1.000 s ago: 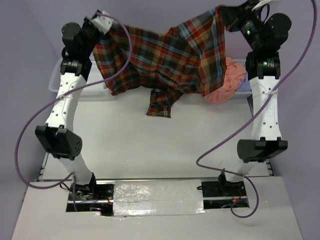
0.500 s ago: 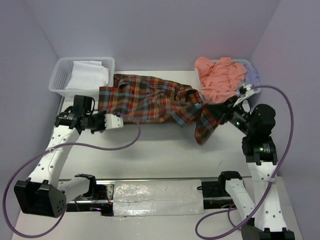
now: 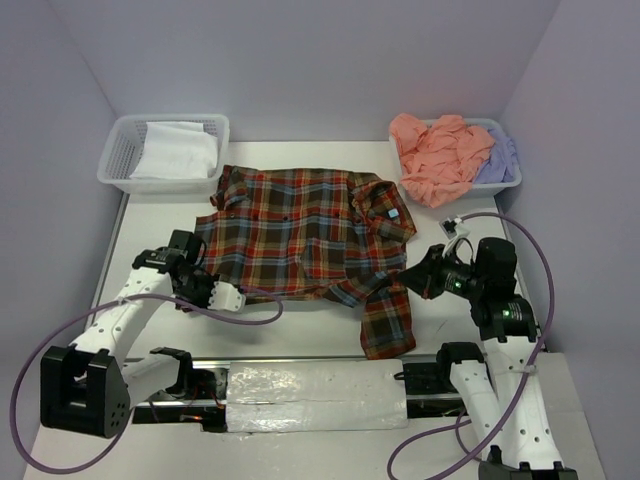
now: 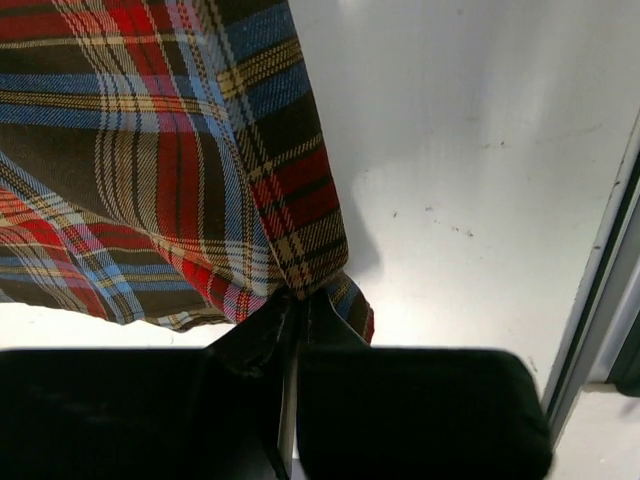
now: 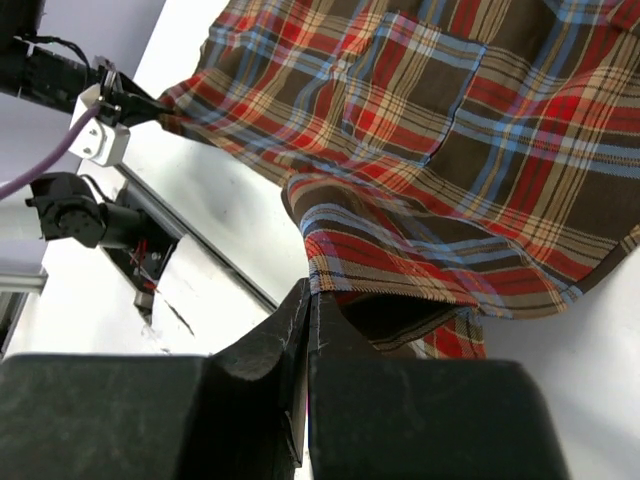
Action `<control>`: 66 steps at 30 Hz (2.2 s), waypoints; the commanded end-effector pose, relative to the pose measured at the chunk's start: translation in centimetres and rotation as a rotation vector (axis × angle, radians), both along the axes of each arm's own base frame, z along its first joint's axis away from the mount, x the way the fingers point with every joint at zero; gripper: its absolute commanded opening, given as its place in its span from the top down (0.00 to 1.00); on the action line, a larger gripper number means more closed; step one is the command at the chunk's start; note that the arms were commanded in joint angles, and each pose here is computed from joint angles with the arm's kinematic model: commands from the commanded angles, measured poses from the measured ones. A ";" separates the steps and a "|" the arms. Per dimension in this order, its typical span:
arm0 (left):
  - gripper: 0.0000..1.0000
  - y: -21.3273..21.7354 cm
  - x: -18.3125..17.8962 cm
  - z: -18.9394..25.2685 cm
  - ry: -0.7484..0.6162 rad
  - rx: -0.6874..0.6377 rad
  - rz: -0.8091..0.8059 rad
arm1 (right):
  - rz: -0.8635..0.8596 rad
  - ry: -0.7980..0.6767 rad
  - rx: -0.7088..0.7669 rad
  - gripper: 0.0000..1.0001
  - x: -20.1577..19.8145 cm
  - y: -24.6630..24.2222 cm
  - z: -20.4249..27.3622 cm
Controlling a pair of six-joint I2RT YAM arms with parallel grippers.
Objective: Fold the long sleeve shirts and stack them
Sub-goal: Flatten the shirt out
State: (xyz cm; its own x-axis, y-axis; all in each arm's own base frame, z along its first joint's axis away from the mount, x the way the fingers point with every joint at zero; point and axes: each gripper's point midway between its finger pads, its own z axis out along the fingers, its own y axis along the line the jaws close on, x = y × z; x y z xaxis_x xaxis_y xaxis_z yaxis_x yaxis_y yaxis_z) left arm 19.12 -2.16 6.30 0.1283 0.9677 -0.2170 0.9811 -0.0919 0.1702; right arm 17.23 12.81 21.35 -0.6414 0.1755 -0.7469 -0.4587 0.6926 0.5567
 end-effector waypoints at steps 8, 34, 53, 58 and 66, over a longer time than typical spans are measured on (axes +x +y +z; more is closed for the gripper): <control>1.00 -2.0 -2.7 1.9 -0.083 -0.017 -0.274 | 0.108 -0.103 0.035 1.00 -0.4 1.2 5.0; 0.16 -3.7 11.7 12.2 -0.254 -0.463 0.650 | -0.571 0.223 -0.181 0.43 7.1 -7.9 1.1; 0.05 6.3 14.9 -3.1 0.017 -0.203 1.395 | -0.575 0.543 -0.252 0.29 14.0 -5.0 -16.7; 0.14 6.0 12.7 -6.1 0.073 -0.145 1.384 | -0.597 0.662 -0.267 0.55 13.3 -4.9 -19.7; 1.00 4.1 9.6 -5.8 0.168 -0.204 1.302 | -0.682 0.652 -0.285 1.00 8.5 -6.6 -17.3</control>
